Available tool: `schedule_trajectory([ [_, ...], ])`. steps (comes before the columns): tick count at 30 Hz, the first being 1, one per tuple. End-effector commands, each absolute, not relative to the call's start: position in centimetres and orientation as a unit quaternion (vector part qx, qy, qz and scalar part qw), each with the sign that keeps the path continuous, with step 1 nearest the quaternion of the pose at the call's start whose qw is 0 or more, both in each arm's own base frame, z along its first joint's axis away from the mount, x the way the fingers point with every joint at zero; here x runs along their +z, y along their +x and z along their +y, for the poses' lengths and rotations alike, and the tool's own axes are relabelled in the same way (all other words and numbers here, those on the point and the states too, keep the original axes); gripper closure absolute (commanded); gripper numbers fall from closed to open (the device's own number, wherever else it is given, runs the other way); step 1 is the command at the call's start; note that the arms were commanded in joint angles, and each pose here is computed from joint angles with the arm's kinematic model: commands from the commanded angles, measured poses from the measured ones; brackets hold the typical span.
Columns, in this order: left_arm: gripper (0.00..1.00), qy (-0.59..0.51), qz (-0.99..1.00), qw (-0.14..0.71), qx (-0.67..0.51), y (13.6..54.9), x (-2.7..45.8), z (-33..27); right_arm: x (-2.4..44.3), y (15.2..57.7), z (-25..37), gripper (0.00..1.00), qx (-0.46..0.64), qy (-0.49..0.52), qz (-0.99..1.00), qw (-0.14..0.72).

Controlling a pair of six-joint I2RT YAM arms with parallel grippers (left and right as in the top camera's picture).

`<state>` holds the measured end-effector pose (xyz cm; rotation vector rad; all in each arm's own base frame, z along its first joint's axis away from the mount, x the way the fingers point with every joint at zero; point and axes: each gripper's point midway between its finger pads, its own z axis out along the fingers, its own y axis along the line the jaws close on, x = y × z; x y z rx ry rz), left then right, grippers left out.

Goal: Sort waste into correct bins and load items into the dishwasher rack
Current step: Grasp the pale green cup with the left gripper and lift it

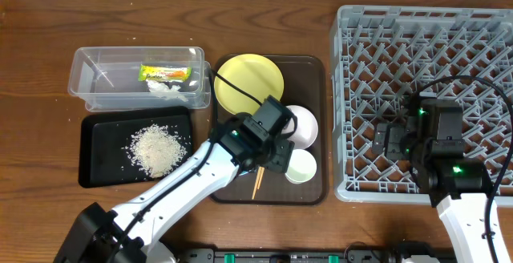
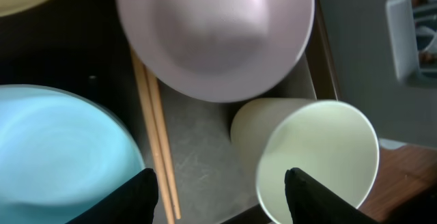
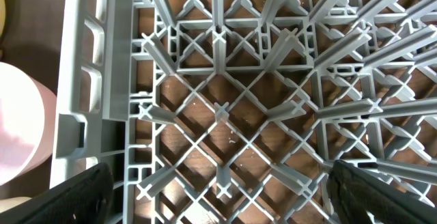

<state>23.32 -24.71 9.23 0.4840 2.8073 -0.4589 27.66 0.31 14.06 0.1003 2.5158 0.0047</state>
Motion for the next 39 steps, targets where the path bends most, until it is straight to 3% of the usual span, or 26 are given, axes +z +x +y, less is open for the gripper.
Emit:
schedule_trajectory([
  [1, 0.40, 0.174, 0.968, 0.121, -0.135, 22.9, 7.9, -24.3, 14.9, 28.0, 0.5, 0.01, 0.002, 0.037, 0.948, 0.316],
  [8, 0.47, 0.185, 0.970, 0.089, -0.129, 22.2, 5.4, -25.3, 14.8, 27.9, 0.5, 0.01, 0.002, 0.039, 0.948, 0.315],
  [14, 0.77, 0.185, 0.971, 0.083, -0.131, 22.1, 4.9, -25.6, 14.7, 27.8, 0.5, 0.02, 0.002, 0.039, 0.949, 0.311],
  [18, 0.81, 0.185, 0.971, 0.083, -0.130, 22.1, 4.9, -25.5, 14.7, 27.8, 0.5, 0.01, 0.002, 0.039, 0.949, 0.311],
  [21, 0.93, 0.186, 0.969, 0.076, -0.140, 21.8, 5.0, -25.8, 14.7, 27.7, 0.5, 0.02, 0.002, 0.039, 0.950, 0.311],
  [30, 0.94, 0.187, 0.967, 0.076, -0.159, 21.6, 6.4, -26.1, 14.6, 27.7, 0.5, 0.01, 0.002, 0.039, 0.950, 0.309],
  [39, 0.94, 0.129, 0.941, 0.209, -0.232, 26.9, 17.6, -23.7, 15.4, 28.7, 0.5, 0.01, 0.004, 0.039, 0.942, 0.334],
])
